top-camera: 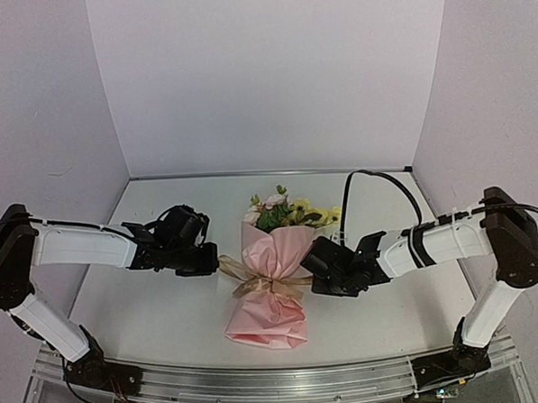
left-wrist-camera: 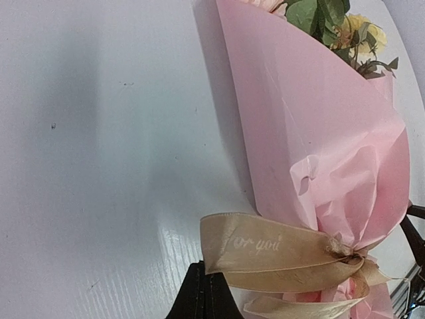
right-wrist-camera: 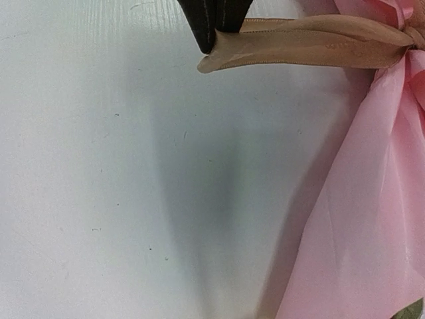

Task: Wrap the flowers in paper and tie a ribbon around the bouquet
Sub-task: Tie the half-tied ribbon around the folded bouquet.

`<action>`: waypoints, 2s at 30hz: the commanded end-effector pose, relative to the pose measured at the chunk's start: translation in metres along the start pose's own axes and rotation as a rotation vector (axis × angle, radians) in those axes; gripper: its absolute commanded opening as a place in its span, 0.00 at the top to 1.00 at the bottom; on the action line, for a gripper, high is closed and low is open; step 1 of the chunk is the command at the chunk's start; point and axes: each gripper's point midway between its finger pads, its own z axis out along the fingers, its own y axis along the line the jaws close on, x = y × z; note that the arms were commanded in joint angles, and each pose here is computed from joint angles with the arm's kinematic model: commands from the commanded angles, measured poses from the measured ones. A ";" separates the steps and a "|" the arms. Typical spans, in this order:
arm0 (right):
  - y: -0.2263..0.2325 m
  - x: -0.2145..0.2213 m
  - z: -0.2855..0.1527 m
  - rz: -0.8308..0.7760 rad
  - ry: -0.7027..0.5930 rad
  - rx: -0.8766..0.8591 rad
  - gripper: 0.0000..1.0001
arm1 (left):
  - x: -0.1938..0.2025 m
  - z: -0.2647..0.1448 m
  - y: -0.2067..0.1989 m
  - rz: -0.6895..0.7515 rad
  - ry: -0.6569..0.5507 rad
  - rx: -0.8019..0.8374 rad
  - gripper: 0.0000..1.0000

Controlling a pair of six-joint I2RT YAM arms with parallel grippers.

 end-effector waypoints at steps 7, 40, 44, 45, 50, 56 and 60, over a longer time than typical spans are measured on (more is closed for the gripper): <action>-0.018 -0.008 -0.006 -0.031 -0.029 0.075 1.00 | -0.014 -0.009 0.020 -0.039 -0.050 -0.049 1.00; -0.054 0.002 0.001 -0.020 -0.014 0.166 1.00 | 0.006 -0.015 0.059 -0.112 -0.034 -0.134 1.00; -0.054 0.000 0.001 -0.016 -0.015 0.167 1.00 | 0.005 -0.015 0.061 -0.115 -0.036 -0.136 1.00; -0.055 0.000 0.001 -0.016 -0.015 0.168 1.00 | 0.005 -0.016 0.061 -0.117 -0.038 -0.137 1.00; -0.059 -0.002 -0.001 -0.007 -0.019 0.170 1.00 | 0.002 -0.022 0.062 -0.123 -0.054 -0.137 1.00; -0.057 -0.011 -0.009 0.000 -0.036 0.148 1.00 | -0.010 -0.033 0.050 -0.117 -0.077 -0.094 1.00; -0.052 -0.019 -0.018 0.000 -0.054 0.127 1.00 | -0.023 -0.045 0.036 -0.107 -0.102 -0.044 1.00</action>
